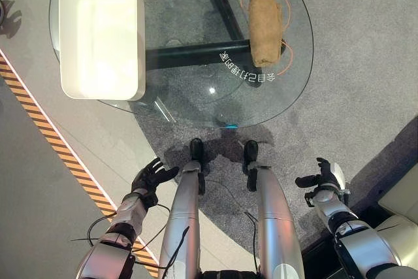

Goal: Wipe the table with a cloth and put it in the basket.

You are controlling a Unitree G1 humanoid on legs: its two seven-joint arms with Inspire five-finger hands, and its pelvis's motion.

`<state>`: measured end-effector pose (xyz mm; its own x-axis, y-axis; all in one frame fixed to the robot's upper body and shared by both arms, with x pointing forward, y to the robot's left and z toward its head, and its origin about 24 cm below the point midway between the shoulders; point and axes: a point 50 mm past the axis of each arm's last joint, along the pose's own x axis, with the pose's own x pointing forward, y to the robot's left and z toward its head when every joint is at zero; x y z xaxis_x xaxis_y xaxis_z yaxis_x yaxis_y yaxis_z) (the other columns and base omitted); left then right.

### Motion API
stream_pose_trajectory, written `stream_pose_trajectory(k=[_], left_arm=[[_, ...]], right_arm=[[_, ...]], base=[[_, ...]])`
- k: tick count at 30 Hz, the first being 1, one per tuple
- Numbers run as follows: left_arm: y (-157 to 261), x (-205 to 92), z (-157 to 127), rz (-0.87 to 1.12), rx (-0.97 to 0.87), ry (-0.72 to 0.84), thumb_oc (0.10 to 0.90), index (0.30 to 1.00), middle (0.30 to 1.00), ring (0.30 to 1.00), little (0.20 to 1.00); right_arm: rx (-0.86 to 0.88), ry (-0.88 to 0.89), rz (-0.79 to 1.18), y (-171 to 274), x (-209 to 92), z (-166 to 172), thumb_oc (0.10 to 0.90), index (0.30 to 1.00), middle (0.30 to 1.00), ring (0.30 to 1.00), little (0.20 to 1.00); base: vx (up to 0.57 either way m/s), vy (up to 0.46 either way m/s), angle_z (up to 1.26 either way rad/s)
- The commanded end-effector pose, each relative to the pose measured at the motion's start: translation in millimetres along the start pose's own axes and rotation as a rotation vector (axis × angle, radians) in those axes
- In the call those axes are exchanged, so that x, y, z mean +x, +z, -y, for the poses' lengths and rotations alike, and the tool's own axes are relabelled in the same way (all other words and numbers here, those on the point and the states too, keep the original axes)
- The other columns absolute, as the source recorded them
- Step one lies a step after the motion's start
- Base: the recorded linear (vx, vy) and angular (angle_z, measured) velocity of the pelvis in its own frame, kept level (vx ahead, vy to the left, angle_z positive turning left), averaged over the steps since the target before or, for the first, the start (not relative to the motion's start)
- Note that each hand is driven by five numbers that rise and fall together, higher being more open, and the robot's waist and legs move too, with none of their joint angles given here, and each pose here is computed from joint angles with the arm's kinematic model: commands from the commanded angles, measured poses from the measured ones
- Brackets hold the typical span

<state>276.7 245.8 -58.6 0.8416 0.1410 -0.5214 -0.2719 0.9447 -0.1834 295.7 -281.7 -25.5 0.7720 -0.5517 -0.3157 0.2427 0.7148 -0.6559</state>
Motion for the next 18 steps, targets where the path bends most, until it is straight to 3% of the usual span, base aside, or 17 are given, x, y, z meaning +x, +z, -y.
stream_pose_trajectory(k=[1, 8, 18], left_arm=[[1, -6, -23, 0.025, -0.031, 0.058, 0.800, 0.900, 0.900, 0.900, 0.900], [9, -4, -21, 0.040, -0.024, 0.059, 0.800, 0.900, 0.900, 0.900, 0.900], [4, -3, -11, 0.053, -0.039, 0.051, 0.800, 0.900, 0.900, 0.900, 0.900]], right_arm=[[0.090, -0.193, 0.054, 2, 11, 47, 0.800, 0.900, 0.900, 0.900, 0.900], [0.310, -0.311, 0.297, 71, 14, 75, 0.800, 0.900, 0.900, 0.900, 0.900], [0.628, -0.377, 0.694, 200, -26, 104, 0.800, 0.900, 0.900, 0.900, 0.900]], base=[[-0.02, -0.021, 0.06], [-0.01, -0.014, 0.04], [0.00, 0.015, 0.00]])
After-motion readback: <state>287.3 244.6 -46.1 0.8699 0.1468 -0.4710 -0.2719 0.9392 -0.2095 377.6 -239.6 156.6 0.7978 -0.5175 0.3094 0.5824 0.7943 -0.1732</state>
